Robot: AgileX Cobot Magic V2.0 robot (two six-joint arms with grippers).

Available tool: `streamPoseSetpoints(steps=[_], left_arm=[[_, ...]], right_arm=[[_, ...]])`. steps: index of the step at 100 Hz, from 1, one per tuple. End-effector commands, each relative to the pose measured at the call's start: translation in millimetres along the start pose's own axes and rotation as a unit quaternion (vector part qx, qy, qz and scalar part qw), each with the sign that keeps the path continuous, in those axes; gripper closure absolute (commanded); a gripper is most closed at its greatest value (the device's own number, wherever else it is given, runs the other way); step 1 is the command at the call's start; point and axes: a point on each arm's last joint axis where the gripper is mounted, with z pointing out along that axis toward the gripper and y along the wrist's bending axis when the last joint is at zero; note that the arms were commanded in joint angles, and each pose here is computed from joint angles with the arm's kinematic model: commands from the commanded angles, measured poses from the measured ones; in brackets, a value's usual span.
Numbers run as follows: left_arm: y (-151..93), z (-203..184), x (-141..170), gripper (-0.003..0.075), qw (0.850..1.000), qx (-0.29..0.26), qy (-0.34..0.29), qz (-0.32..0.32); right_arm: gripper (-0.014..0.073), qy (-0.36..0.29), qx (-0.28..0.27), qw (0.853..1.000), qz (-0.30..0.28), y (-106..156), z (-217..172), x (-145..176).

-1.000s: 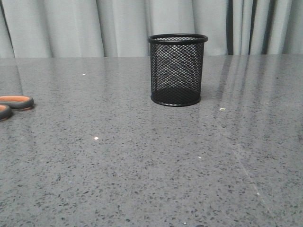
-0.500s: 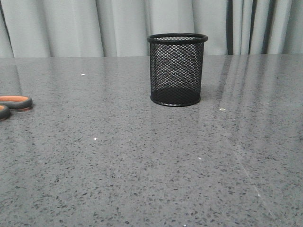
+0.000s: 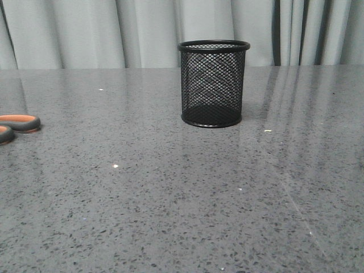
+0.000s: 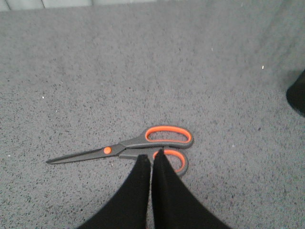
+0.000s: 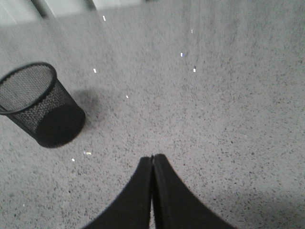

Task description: Put scissors into bucket

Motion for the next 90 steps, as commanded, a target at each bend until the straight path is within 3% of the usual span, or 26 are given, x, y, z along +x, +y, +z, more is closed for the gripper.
streamPoseSetpoints(steps=[1, 24, 35, 43, 50, 62, 90], left_arm=[[1, 2, -23, 0.0739, 1.0, 0.004, 0.011, 0.02], [3, 26, -40, 0.0725, 0.99, 0.029, 0.116, 0.077], [2, 35, -43, 0.065, 0.983, 0.05, 0.153, 0.089], [1, 40, -44, 0.0531, 0.979, 0.063, 0.171, 0.091], [0, 42, -43, 0.0411, 0.977, 0.07, 0.178, 0.095], [0, 42, -42, 0.0265, 0.974, 0.075, 0.183, 0.107], [-1, 49, -42, 0.026, 0.967, 0.092, 0.195, 0.138]], right_arm=[[0.064, -0.004, 0.004, 0.999, -0.033, 3, 2, -30], [0.0604, 0.078, -0.009, 0.995, -0.064, 10, 21, -62], [0.0416, 0.11, -0.034, 0.991, -0.066, 15, 32, -69], [0.0228, 0.124, -0.046, 0.989, -0.06, 17, 38, -72], [0.0149, 0.127, -0.048, 0.989, -0.062, 18, 40, -73], [0.015, 0.122, -0.049, 0.989, -0.067, 18, 40, -74], [0.015, 0.123, -0.05, 0.989, -0.07, 18, 40, -74]])
